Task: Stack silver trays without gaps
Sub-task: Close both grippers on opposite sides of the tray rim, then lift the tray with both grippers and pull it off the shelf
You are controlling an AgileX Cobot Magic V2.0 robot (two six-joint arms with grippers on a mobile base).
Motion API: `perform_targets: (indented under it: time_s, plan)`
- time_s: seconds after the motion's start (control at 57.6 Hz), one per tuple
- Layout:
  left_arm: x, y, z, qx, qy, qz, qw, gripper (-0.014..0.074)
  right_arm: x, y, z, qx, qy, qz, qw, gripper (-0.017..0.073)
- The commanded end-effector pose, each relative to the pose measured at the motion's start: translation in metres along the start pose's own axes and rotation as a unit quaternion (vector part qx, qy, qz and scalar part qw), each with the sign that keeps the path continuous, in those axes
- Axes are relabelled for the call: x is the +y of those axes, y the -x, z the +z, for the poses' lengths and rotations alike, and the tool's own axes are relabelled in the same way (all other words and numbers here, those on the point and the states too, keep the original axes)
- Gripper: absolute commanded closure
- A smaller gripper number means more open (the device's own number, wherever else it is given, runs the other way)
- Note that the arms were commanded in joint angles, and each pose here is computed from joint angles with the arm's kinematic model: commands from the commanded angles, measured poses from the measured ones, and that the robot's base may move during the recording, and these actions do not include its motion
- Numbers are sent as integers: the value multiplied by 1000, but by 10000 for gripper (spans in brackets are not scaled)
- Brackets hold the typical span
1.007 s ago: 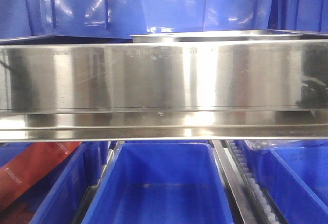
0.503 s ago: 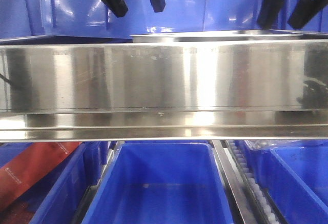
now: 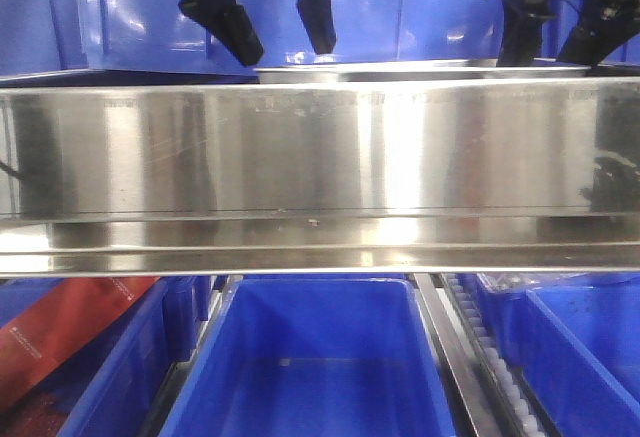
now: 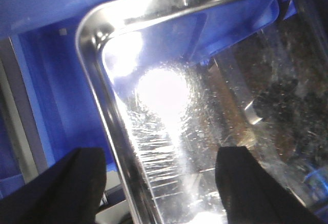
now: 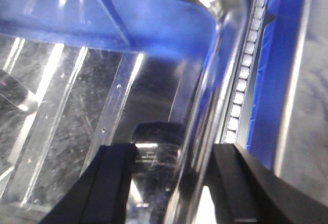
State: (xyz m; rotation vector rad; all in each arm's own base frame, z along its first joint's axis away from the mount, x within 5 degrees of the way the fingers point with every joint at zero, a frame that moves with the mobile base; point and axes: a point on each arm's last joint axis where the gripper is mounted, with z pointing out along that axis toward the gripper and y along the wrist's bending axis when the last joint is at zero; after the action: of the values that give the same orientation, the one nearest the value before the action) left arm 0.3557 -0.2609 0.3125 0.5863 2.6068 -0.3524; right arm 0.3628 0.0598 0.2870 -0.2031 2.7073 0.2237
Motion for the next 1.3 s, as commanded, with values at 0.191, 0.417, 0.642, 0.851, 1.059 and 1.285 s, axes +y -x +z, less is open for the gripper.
perform_targets:
  time_s: [0.191,0.417,0.642,0.851,1.059,1.285]
  plan:
    - [-3,0,5,6,-6,-5,1000,239,0,2,0,-5,-4,-9,1000,315]
    - [-2,-3,10,15,-4,-6,1000,246,0,2,1,-6,-5,-10,1000,315]
    - [-2,-3,11,15,-4,-6,1000,246,0,5,0,-22,-7,-10,1000,315]
    - [-1,-5,12,27,-2,-7,1000,246,0,5,0,-22,-7,-10,1000,315]
    - [0,-7,22,44,0,-9,999,246,0,5,0,-22,-7,-10,1000,315]
    - [-1,-10,27,58,-5,-13,998,332,-1,6,0,-23,-7,-10,1000,333]
